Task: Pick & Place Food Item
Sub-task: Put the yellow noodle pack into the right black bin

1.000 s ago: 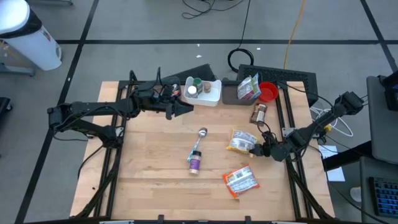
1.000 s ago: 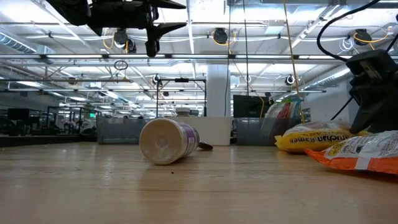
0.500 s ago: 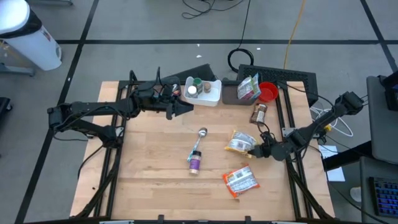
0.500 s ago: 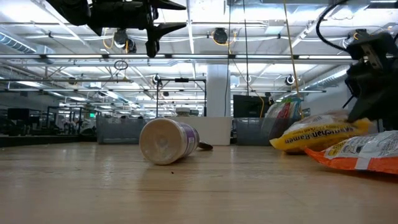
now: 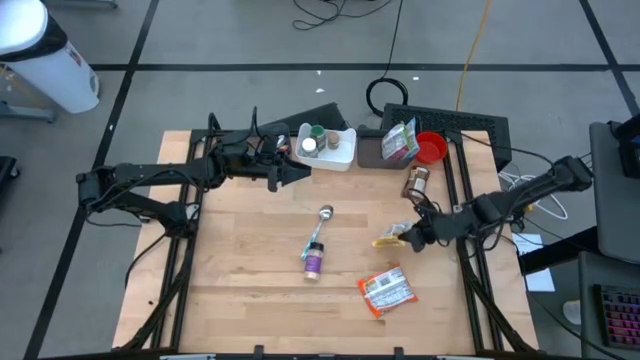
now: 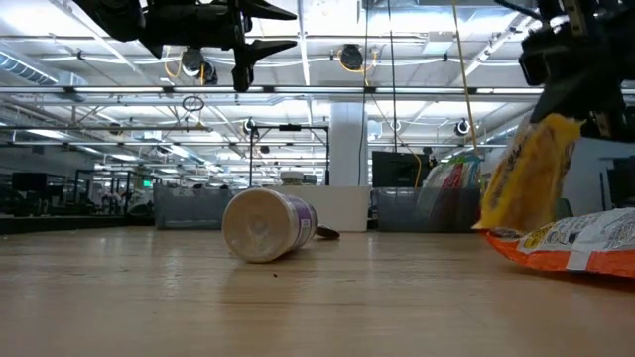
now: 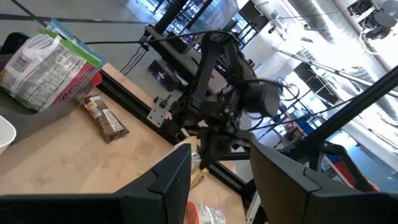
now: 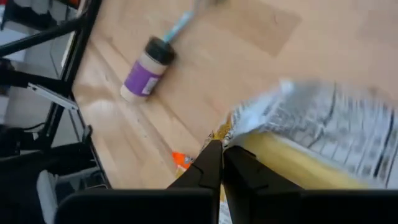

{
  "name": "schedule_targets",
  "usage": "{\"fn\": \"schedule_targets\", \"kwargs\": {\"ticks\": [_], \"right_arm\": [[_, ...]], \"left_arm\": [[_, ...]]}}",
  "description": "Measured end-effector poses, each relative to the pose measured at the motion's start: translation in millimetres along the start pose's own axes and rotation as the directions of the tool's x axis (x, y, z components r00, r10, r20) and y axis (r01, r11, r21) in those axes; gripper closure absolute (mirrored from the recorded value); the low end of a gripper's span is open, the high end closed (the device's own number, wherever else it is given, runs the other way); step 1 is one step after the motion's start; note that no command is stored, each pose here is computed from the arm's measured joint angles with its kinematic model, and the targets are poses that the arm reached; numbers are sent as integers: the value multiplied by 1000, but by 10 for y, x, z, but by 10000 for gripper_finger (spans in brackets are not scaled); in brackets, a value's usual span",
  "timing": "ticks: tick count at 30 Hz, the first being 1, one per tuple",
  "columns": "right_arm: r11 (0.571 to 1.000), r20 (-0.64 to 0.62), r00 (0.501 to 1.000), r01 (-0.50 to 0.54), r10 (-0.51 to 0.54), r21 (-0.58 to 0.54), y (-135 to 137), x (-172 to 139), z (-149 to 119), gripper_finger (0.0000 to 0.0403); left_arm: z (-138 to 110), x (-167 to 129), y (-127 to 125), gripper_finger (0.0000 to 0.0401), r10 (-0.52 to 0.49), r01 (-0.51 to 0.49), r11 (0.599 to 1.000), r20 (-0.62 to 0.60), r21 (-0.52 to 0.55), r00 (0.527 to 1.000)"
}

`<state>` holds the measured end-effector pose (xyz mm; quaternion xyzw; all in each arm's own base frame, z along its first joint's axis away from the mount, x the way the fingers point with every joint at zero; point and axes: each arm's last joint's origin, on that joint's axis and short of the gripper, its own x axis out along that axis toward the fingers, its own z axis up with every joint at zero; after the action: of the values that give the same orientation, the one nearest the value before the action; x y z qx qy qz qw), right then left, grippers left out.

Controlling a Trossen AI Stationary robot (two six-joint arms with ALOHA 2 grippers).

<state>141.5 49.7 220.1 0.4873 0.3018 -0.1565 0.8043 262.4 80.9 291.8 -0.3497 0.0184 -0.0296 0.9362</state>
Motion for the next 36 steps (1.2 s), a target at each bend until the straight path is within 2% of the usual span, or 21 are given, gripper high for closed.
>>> {"fn": "schedule_targets", "kwargs": {"ticks": [9,15,19,22,26,28,31,34,36], "right_arm": [[995,92,993,-62,69,-83,298,-214,356,403],[979,114,982,-131,149,-156,477,-260,545,403],[969,95,978,-166,186,-181,611,-183,682,403],[963,146,964,-193,222,-186,735,-91,812,403],[962,229,938,-230,259,-148,834,38,1008,403],[967,260,933,-225,249,-119,842,102,1096,403],[970,309,920,-223,241,-93,855,166,1232,403],[977,369,904,-206,213,-59,846,210,1346,403],[975,407,888,-217,214,-40,836,228,1414,403]], "left_arm": [[-30,3,11,231,11,-11,1000,-31,-15,999],[-88,34,-49,231,-5,7,999,-50,45,999],[-87,49,-69,231,-1,4,999,-68,45,998],[-74,127,-90,231,3,5,997,-102,75,995],[-17,322,-214,231,1,29,983,-163,182,987],[11,436,-286,231,20,34,969,-217,245,976],[51,596,-395,231,121,-10,934,-289,358,950],[118,718,-546,231,249,-64,862,-309,503,918],[155,789,-640,231,335,-105,796,-289,597,897]]}}
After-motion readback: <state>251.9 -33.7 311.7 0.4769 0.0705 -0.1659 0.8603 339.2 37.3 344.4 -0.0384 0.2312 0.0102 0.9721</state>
